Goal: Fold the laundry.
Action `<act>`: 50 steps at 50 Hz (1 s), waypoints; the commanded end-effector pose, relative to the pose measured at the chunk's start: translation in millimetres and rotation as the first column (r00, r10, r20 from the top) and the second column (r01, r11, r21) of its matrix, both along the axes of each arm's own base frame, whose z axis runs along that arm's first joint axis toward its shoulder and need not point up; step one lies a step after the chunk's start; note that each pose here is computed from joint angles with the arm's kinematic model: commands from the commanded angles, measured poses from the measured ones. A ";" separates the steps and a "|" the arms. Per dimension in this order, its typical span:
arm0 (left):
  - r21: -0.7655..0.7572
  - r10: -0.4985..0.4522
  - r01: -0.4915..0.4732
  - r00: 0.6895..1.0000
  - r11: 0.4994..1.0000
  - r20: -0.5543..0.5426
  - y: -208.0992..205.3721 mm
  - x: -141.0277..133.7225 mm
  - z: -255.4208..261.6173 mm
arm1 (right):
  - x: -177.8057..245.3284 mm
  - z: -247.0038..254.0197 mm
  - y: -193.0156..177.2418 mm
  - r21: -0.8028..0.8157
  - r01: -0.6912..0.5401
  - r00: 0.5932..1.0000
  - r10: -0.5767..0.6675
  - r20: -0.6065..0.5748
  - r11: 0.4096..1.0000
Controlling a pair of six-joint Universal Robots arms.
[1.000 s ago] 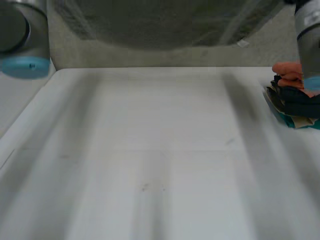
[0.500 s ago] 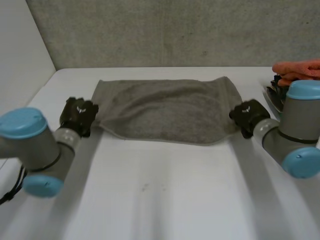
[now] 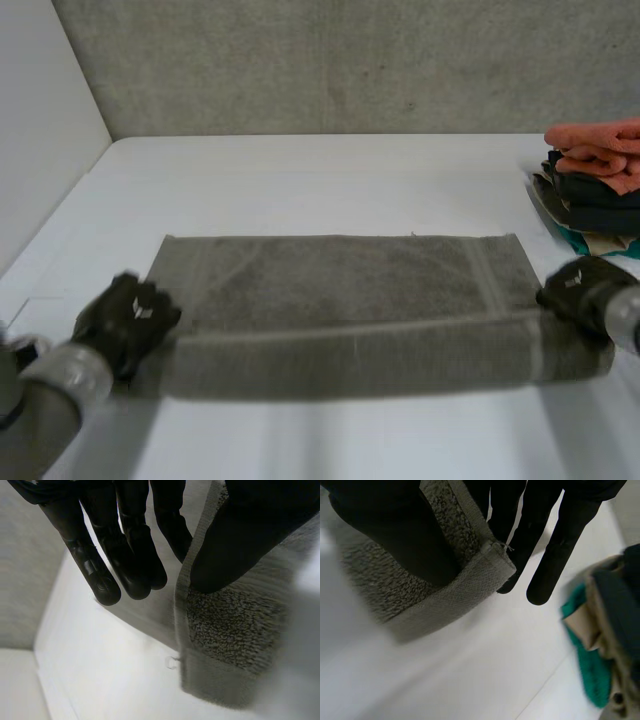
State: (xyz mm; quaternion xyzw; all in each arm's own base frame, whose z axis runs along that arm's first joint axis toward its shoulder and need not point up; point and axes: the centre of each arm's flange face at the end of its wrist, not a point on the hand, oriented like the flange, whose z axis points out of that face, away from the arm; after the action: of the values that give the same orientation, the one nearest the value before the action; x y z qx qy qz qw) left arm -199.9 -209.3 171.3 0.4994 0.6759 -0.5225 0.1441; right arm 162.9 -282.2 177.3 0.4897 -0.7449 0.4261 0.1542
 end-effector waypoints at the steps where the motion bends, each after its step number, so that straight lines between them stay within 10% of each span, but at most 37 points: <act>1: -0.184 -0.020 0.000 0.994 0.983 -0.111 -89.6 -47.9 -11.5 | 36.1 -24.2 -60.4 -0.182 0.010 0.996 0.005 0.086 0.983; 17: -0.385 0.050 -0.117 0.983 0.915 -0.178 -196.3 -102.5 -28.8 | 65.1 -51.0 -141.1 -0.457 0.052 0.993 0.004 0.121 0.888; 26: -0.355 -0.046 -0.020 0.983 0.935 -0.178 -156.2 -138.2 -34.8 | 76.6 -36.6 -111.1 -0.400 0.101 0.973 -0.006 0.231 0.911; 37: -0.297 -0.037 -0.025 0.978 0.954 -0.203 -101.9 -111.3 1.9 | 40.4 -10.4 -63.3 -0.237 0.147 0.915 -0.041 0.401 0.960; 50: -0.108 -0.009 -0.051 0.869 0.993 -0.495 -43.8 -85.7 20.4 | -1.5 -30.3 -47.8 -0.027 0.169 0.891 -0.141 0.432 0.985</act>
State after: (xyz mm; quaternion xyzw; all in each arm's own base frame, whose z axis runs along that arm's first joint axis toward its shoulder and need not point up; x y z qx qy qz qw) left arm -290.7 -270.7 190.6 0.3577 0.6440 -0.6736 0.0601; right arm 174.9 -328.6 158.0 0.3277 -0.7666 0.5509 0.0390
